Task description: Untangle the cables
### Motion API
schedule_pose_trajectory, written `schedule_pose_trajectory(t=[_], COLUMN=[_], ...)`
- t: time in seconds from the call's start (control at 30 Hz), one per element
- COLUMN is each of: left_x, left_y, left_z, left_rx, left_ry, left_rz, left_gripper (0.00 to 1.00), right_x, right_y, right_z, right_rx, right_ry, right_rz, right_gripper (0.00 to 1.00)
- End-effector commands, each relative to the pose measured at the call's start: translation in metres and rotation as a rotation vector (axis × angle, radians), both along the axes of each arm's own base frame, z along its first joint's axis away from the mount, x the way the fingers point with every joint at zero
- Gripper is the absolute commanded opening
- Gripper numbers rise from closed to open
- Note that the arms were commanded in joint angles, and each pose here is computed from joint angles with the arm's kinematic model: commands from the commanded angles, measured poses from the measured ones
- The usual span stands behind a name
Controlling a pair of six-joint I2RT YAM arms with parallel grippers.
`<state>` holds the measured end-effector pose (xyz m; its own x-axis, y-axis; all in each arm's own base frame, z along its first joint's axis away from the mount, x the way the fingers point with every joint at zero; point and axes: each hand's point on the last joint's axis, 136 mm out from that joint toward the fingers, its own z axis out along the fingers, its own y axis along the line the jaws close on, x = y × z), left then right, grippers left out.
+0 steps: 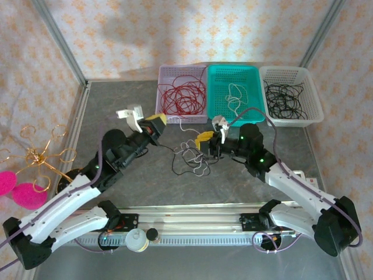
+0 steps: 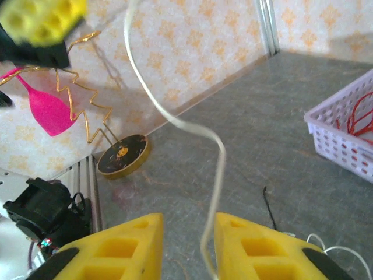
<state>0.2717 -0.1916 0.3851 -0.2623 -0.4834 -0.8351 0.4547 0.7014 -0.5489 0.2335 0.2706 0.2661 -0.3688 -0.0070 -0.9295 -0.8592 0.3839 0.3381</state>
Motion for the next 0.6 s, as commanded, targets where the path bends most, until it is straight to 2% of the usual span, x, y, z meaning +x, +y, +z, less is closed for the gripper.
schedule_pose_trajectory(t=[0.0, 0.1, 0.27, 0.47, 0.57], left_x=[-0.001, -0.003, -0.002, 0.0, -0.005], left_y=[0.017, 0.009, -0.009, -0.019, -0.02], left_z=[0.025, 0.065, 0.101, 0.124, 0.141], left_rx=[0.1, 0.066, 0.034, 0.022, -0.007], left_ry=[-0.024, -0.085, -0.128, -0.152, -0.184], left_rz=[0.075, 0.033, -0.043, -0.077, -0.098], left_gripper=[0.0, 0.0, 0.0, 0.0, 0.0], right_x=[0.0, -0.003, -0.005, -0.018, -0.01], right_y=[-0.002, 0.002, 0.016, 0.053, 0.073], right_z=[0.034, 0.031, 0.031, 0.049, 0.04], right_rx=[0.062, 0.029, 0.046, 0.101, 0.085], right_ry=[-0.169, -0.193, -0.242, -0.319, -0.301], right_rz=[-0.01, 0.032, 0.073, 0.167, 0.117], right_gripper=[0.31, 0.38, 0.53, 0.57, 0.57])
